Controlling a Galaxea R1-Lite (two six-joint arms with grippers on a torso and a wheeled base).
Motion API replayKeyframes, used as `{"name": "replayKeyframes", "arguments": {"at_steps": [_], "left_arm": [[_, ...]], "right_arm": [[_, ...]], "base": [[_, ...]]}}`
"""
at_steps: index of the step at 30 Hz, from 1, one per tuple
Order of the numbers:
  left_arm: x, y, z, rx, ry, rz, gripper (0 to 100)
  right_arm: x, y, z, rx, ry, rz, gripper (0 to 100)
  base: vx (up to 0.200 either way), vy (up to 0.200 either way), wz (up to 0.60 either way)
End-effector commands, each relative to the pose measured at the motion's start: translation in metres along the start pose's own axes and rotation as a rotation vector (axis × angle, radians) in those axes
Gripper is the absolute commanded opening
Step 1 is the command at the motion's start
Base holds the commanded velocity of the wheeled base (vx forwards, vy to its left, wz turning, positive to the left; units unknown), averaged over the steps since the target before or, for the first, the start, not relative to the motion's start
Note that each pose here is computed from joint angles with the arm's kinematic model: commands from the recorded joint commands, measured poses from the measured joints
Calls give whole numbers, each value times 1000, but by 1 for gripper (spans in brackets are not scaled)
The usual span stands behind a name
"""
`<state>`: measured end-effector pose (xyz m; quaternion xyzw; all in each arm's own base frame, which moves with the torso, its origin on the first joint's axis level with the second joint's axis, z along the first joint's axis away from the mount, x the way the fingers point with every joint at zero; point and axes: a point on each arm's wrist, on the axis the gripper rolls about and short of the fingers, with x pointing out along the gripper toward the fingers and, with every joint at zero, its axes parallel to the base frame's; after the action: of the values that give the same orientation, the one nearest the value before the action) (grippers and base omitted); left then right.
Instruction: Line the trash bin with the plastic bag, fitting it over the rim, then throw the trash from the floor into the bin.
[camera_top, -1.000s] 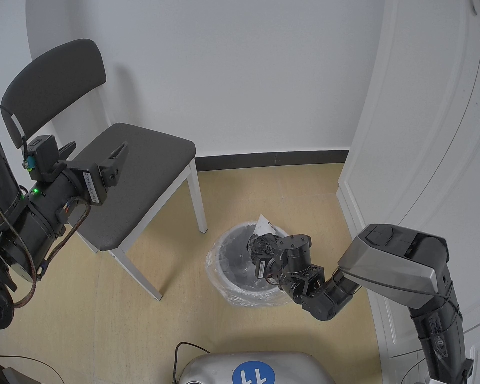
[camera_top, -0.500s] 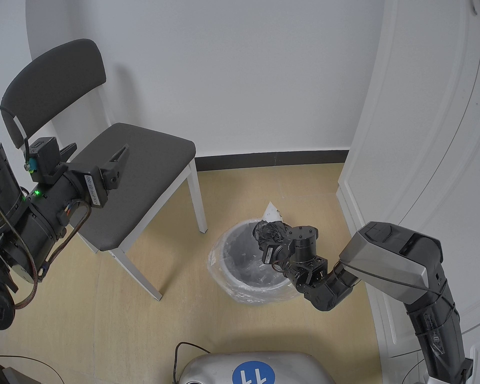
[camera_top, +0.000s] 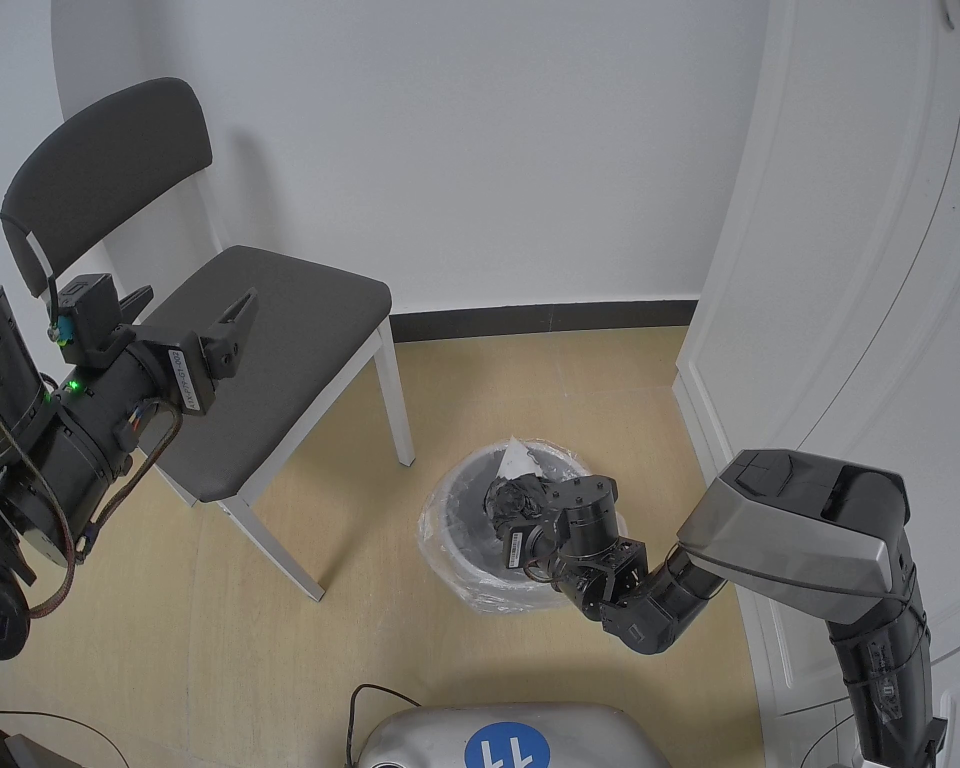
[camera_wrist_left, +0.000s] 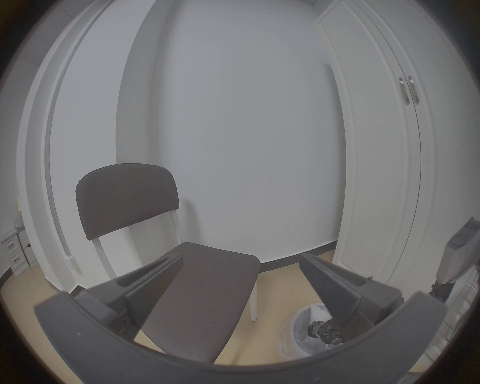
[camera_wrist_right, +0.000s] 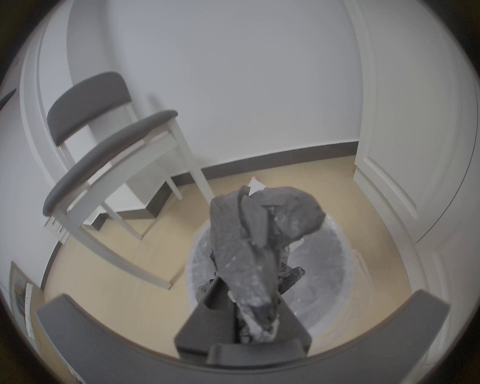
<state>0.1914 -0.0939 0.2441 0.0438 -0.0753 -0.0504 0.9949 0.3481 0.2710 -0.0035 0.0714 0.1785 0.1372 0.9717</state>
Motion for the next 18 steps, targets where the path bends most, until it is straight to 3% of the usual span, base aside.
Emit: {"name": "replayKeyframes", "arguments": {"at_steps": [1,10,18], "left_arm": [[0,0,0,0,1,0,100],[0,0,0,0,1,0,100],[1,-1,-1,1,4,-2,100]], "right_arm": [[-5,0,4,-19,49,-14,0],[13,-13,12,51,197,-102,0],[43,-26,10,184,218,-114,0]], "base": [[0,0,0],[0,0,0],[0,0,0]]}}
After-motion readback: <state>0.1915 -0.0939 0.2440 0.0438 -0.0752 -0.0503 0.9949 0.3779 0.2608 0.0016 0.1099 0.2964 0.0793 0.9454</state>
